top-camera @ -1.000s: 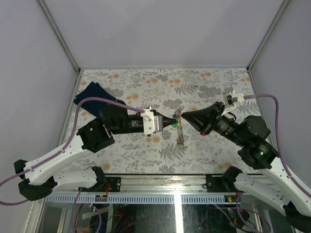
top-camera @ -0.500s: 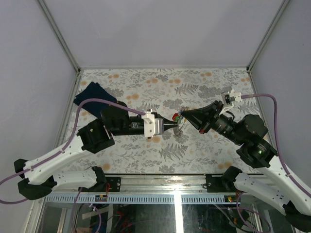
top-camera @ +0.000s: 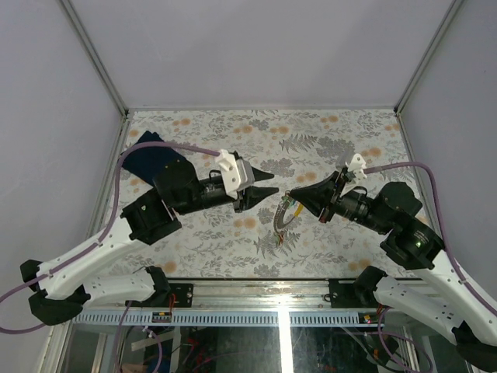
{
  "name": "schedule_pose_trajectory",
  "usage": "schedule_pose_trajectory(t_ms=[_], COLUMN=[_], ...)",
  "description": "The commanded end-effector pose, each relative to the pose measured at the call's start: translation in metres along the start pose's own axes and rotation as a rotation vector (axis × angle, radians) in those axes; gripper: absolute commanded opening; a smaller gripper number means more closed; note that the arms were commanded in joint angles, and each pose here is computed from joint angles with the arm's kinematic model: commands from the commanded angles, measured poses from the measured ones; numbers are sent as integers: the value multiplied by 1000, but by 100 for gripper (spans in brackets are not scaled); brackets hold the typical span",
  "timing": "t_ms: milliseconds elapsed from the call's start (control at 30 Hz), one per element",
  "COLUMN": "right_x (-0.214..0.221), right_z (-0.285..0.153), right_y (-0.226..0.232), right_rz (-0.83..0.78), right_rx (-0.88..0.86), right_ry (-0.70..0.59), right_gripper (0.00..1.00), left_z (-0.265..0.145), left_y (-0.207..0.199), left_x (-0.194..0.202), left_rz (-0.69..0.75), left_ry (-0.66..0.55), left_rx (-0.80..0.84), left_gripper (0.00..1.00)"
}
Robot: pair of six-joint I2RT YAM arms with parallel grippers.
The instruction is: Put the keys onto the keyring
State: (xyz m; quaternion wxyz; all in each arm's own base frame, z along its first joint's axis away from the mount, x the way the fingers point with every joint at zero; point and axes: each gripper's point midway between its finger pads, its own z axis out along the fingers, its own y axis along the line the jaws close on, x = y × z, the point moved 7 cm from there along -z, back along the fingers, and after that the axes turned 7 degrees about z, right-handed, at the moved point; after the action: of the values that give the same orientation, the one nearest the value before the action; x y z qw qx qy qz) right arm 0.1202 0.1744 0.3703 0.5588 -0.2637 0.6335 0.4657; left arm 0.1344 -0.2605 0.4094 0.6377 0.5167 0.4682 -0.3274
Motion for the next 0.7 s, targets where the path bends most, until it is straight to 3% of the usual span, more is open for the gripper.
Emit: schedule_pose_trajectory(t_ms=[0, 367, 667], right_x=[-26, -9, -7], right_z=[-12, -15, -6], right_y=[10, 4, 0], right_rz=[-151, -265, -238], right_rx=[-49, -65, -52], right_ry=[-55, 26, 49], right_gripper=[0, 0, 0], left_z=[0, -13, -8], left_y=[20, 41, 18], left_x=[4, 26, 45], left_rz=[-139, -253, -222], left_ry=[-46, -38, -9], left_rx=[-77, -109, 128], left_gripper=[35, 44, 47])
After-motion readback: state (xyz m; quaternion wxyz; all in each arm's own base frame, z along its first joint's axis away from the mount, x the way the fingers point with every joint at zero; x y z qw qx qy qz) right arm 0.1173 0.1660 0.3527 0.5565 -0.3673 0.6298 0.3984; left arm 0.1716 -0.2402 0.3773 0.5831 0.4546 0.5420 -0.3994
